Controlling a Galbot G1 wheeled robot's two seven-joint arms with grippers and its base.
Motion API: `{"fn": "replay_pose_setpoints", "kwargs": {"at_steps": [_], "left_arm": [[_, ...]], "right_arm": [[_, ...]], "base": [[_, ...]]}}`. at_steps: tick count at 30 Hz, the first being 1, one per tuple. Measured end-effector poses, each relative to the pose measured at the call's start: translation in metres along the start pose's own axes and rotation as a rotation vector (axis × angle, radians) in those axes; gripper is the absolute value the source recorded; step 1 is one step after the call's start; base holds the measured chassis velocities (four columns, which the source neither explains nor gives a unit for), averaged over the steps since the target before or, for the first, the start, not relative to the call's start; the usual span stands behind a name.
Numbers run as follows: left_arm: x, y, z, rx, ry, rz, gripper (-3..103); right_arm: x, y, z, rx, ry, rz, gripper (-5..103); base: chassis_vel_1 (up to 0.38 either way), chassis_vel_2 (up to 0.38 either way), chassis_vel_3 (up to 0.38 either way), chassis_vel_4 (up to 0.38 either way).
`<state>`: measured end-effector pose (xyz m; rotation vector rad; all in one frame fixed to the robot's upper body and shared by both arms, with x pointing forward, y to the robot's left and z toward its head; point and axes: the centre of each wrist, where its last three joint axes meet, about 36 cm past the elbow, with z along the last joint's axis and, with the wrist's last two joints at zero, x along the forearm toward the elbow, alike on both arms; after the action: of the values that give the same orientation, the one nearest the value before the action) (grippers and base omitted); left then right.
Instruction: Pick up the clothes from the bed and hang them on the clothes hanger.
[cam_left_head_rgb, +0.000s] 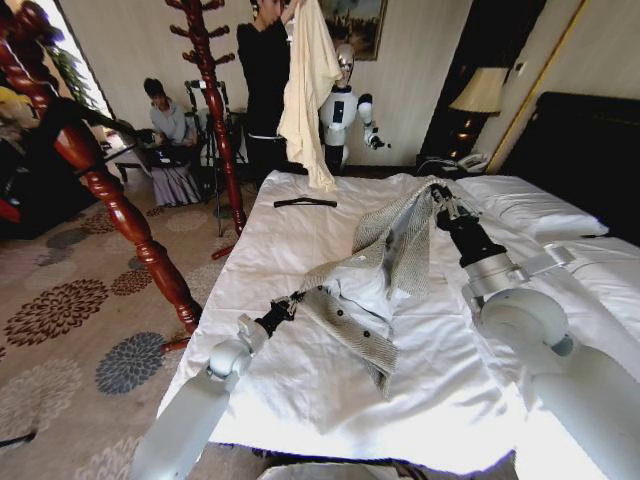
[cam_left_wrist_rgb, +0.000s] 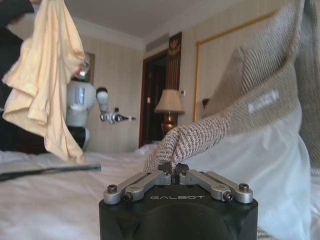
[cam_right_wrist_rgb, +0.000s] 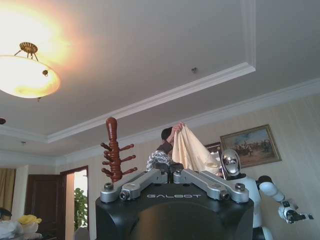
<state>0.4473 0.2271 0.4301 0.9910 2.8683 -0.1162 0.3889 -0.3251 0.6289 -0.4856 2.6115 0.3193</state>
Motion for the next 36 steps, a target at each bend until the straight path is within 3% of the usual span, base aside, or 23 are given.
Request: {"fn": "replay_pose_setpoints", "kwargs": {"at_steps": [2,3,6,7,10,14,17,21,22,24,27,30,32,34,36], "left_arm": [[0.005,0.008,-0.039,0.001,-0.059,-0.018,2],[0.005,0.008,-0.039,0.001,-0.059,-0.018,2],[0.026,0.015,-0.103,0.009,-0.15,-0.039,2],[0.026,0.015,-0.103,0.009,-0.15,-0.039,2],[0.058,0.011,-0.155,-0.024,-0.2,-0.008,2],[0.073,0.006,-0.166,-0.038,-0.193,0.014,2],[0.077,0.002,-0.151,-0.01,-0.162,0.005,2],[0.076,-0.003,-0.09,0.083,-0.057,-0.063,2],[0.076,-0.003,-0.09,0.083,-0.057,-0.063,2],[0.075,-0.008,-0.053,0.125,0.022,-0.106,2],[0.073,-0.018,-0.01,0.126,0.126,-0.144,2],[0.072,-0.022,0.003,0.12,0.16,-0.153,2],[0.072,-0.028,0.025,0.11,0.217,-0.167,-1],[0.072,-0.029,0.031,0.107,0.232,-0.176,3],[0.076,-0.028,0.039,0.089,0.259,-0.198,14]], "right_arm": [[-0.001,0.003,-0.009,-0.008,-0.015,-0.002,1],[-0.001,0.003,-0.009,-0.008,-0.015,-0.002,1],[-0.004,0.007,-0.028,-0.014,-0.038,-0.01,1],[-0.004,0.007,-0.028,-0.014,-0.038,-0.01,1],[0.0,0.013,-0.045,-0.006,-0.052,-0.024,1],[0.009,0.024,-0.052,-0.02,-0.037,-0.035,1],[0.024,0.033,-0.041,-0.006,0.041,-0.013,1],[0.05,0.039,0.001,0.065,0.237,0.072,1],[0.05,0.039,0.001,0.065,0.237,0.072,1],[0.062,0.045,0.019,0.057,0.331,0.119,1],[0.073,0.051,0.04,0.028,0.423,0.183,1],[0.076,0.051,0.049,0.015,0.453,0.212,1],[0.078,0.051,0.061,-0.01,0.482,0.256,1],[0.078,0.051,0.064,-0.021,0.485,0.265,1],[0.077,0.05,0.066,-0.037,0.48,0.277,1]], "base": [[0.0,0.0,0.0,0.0],[0.0,0.0,0.0,0.0],[0.0,0.0,0.0,0.0],[0.0,0.0,0.0,0.0],[0.0,0.0,0.0,0.0],[0.0,0.0,0.0,0.0],[0.0,0.0,0.0,0.0],[0.0,0.0,0.0,0.0],[0.0,0.0,0.0,0.0],[0.0,0.0,0.0,0.0],[0.0,0.0,0.0,0.0],[0.0,0.0,0.0,0.0],[0.0,0.0,0.0,0.0],[0.0,0.0,0.0,0.0],[0.0,0.0,0.0,0.0]]}}
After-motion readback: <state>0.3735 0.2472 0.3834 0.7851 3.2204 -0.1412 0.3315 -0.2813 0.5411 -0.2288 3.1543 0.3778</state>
